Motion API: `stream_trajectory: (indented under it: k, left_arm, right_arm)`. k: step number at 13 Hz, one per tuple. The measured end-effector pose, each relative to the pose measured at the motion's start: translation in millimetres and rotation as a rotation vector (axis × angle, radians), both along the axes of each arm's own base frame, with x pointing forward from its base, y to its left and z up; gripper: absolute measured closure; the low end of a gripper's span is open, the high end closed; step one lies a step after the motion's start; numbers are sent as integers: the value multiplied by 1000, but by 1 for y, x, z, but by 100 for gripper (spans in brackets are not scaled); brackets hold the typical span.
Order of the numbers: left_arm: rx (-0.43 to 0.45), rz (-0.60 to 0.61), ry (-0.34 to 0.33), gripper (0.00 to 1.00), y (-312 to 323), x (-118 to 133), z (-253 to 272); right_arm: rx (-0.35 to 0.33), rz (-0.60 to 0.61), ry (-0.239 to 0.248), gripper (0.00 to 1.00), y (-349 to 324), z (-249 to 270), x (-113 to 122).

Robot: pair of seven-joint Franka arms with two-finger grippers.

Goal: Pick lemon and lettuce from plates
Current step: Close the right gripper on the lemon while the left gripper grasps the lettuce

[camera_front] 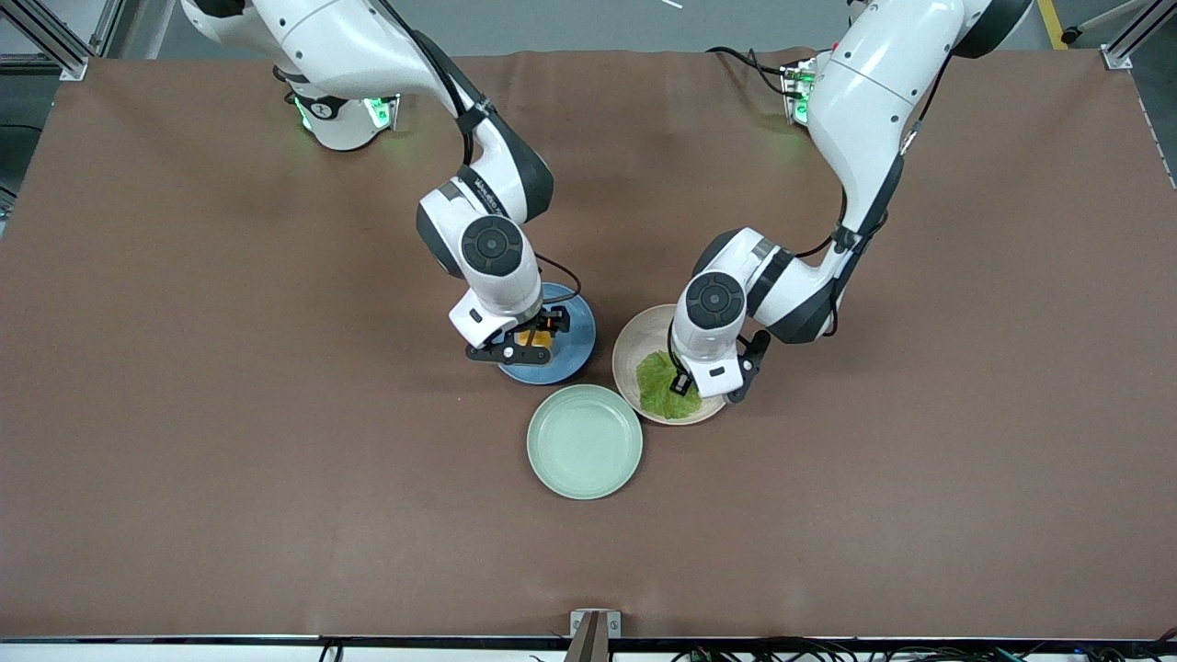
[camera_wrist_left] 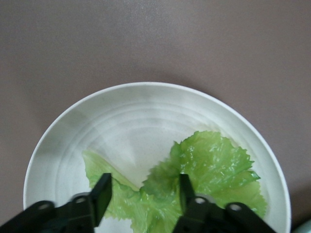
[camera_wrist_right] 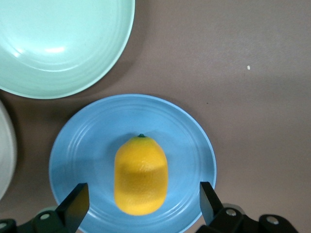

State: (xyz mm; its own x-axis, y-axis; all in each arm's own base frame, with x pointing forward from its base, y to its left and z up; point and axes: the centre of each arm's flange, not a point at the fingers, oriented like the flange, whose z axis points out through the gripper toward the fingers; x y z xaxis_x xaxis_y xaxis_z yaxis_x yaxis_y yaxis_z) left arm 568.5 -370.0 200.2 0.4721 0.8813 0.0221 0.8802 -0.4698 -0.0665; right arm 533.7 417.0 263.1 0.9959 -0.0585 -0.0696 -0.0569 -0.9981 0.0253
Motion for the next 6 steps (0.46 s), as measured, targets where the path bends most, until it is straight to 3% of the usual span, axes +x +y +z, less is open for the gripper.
stream_trajectory:
  k: [1, 2, 3, 6]
  left_arm:
    - [-1, 1, -1, 55, 0, 0, -2]
    - [-1, 2, -1, 55, 1, 1, -3]
    - [-2, 2, -3, 62, 1, 1, -3]
    - [-6, -7, -15, 91, 1, 6, 2]
  right_arm:
    - [-2, 2, 6, 0, 0, -5, -1]
    - [1, -2, 15, 0, 0, -9, -2]
    - [8, -7, 24, 0, 0, -13, -3]
    - [22, -16, 27, 0, -3, -27, -10]
